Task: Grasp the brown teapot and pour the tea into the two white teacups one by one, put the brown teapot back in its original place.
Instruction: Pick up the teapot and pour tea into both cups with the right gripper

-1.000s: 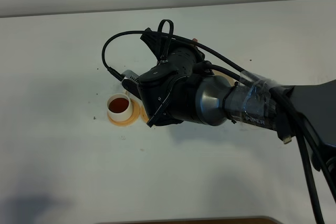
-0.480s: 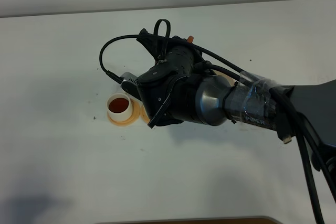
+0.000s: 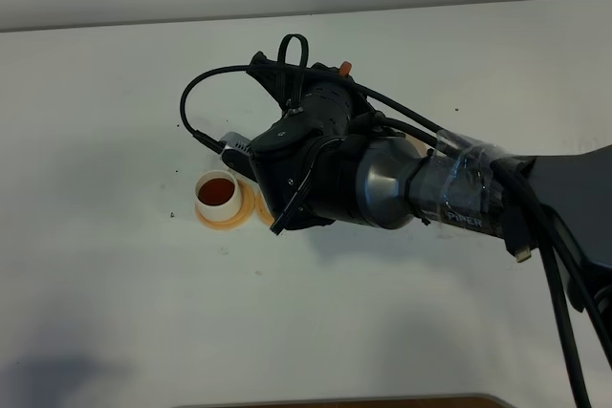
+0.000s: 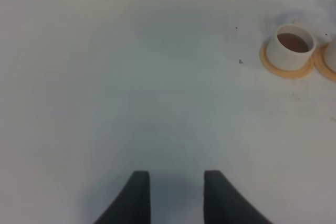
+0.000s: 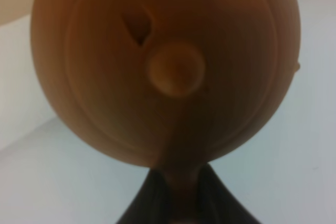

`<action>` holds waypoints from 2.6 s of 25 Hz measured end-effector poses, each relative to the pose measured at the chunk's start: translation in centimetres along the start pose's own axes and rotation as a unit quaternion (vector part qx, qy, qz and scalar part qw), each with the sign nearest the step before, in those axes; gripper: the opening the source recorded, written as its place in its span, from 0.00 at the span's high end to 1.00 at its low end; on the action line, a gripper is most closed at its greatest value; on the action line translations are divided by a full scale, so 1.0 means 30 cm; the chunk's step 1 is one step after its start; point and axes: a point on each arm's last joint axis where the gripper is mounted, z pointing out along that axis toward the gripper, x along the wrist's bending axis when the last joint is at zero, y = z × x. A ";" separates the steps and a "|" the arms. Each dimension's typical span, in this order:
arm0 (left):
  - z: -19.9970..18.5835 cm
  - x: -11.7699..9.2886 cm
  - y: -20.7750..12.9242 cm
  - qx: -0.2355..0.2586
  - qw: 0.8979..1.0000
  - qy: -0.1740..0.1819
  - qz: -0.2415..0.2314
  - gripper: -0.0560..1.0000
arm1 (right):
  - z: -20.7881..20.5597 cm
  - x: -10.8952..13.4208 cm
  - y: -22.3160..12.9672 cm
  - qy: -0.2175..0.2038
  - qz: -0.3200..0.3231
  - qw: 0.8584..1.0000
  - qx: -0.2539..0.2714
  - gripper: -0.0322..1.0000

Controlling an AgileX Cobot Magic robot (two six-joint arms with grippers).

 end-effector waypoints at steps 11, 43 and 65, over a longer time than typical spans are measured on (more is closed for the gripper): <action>0.000 0.000 0.000 0.000 1.000 0.000 0.000 0.67 | 0.000 -0.004 -0.002 -0.006 -0.010 1.000 0.003 0.84; 0.000 0.000 0.000 0.000 1.000 0.000 0.000 0.67 | -0.012 0.016 0.025 0.033 0.066 0.997 -0.025 0.84; 0.000 0.000 0.000 0.000 1.000 0.000 0.000 0.67 | -0.127 0.141 -0.087 0.325 0.500 0.801 -0.054 0.84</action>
